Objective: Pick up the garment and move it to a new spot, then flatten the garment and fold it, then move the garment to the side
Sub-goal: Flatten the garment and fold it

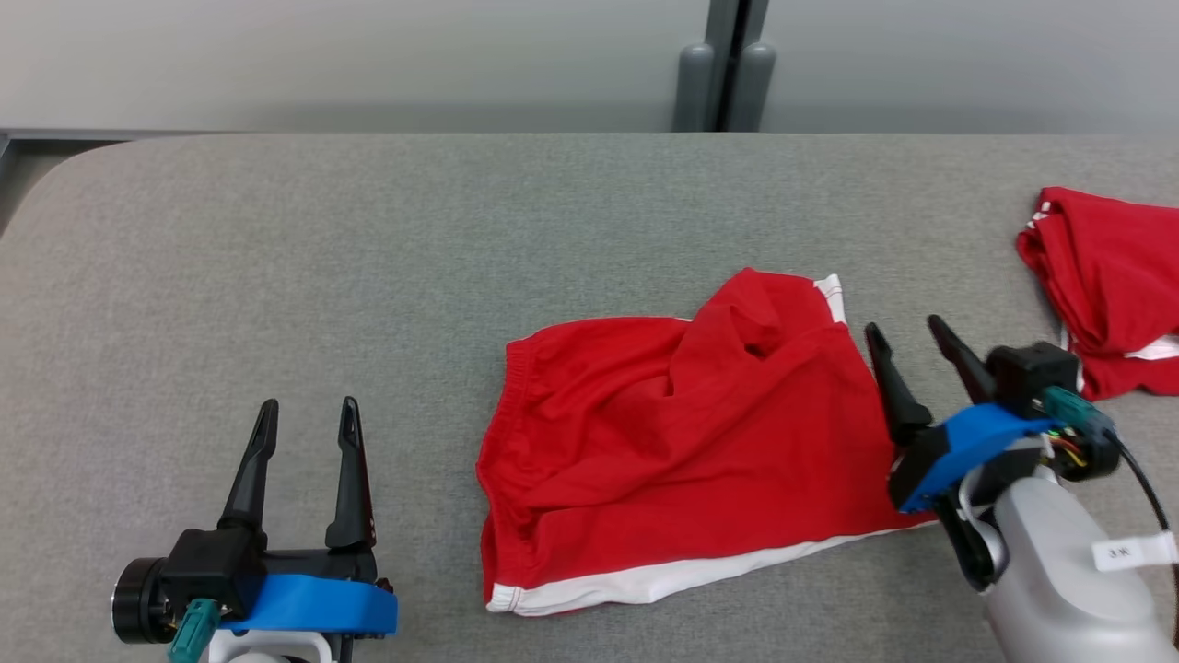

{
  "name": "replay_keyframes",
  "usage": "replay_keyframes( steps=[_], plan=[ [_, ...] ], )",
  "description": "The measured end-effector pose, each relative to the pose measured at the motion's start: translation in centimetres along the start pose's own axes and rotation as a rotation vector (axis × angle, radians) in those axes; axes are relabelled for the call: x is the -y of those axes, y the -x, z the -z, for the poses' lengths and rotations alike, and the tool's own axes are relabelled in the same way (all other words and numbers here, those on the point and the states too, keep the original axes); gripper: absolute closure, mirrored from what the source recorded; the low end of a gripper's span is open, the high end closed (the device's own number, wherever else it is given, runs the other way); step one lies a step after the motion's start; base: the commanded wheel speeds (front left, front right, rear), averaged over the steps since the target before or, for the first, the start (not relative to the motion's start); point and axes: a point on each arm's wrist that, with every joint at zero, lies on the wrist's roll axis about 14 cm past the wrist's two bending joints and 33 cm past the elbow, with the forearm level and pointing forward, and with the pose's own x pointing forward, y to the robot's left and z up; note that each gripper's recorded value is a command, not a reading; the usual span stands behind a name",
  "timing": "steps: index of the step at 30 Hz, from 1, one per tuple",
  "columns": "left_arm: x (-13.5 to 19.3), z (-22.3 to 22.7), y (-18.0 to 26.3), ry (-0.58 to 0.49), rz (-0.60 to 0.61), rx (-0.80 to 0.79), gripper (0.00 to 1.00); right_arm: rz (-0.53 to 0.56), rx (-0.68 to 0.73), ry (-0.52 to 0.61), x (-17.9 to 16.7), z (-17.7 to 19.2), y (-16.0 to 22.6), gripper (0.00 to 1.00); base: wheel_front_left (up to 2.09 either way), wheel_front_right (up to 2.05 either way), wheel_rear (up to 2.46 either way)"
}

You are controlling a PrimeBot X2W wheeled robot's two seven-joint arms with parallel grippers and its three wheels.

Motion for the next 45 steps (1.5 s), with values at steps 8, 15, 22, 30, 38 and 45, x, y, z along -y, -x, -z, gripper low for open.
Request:
replay_keyframes(
  steps=[8,15,22,30,38,45],
  plan=[
    [1.4,-0.5,-0.3,-0.002,0.043,0.018,0.0,0.127,0.134,0.006,4.3,-2.7,4.6,0.0,0.0,0.0,0.0],
    [2.2,-0.9,0.1,-0.006,0.068,0.029,0.0,0.173,0.224,-0.003,4.3,-4.1,8.5,0.0,0.0,0.0,0.0],
    [2.3,-1.3,0.7,-0.006,0.073,0.039,0.0,0.148,0.241,-0.025,1.8,-3.5,10.9,0.0,0.0,0.0,0.0],
    [2.1,-1.4,1.3,-0.008,0.069,0.041,0.0,0.103,0.21,-0.035,-0.7,-2.0,12.1,0.0,0.0,0.0,0.0],
    [2.1,-1.4,1.6,-0.009,0.069,0.04,0.0,0.097,0.187,-0.038,-1.3,-1.1,12.7,0.0,0.0,0.0,0.0],
    [2.1,-1.4,1.6,-0.016,0.068,0.042,0.0,0.103,0.191,-0.039,-1.2,-1.2,12.8,0.0,0.0,0.0,0.0]
  ],
)
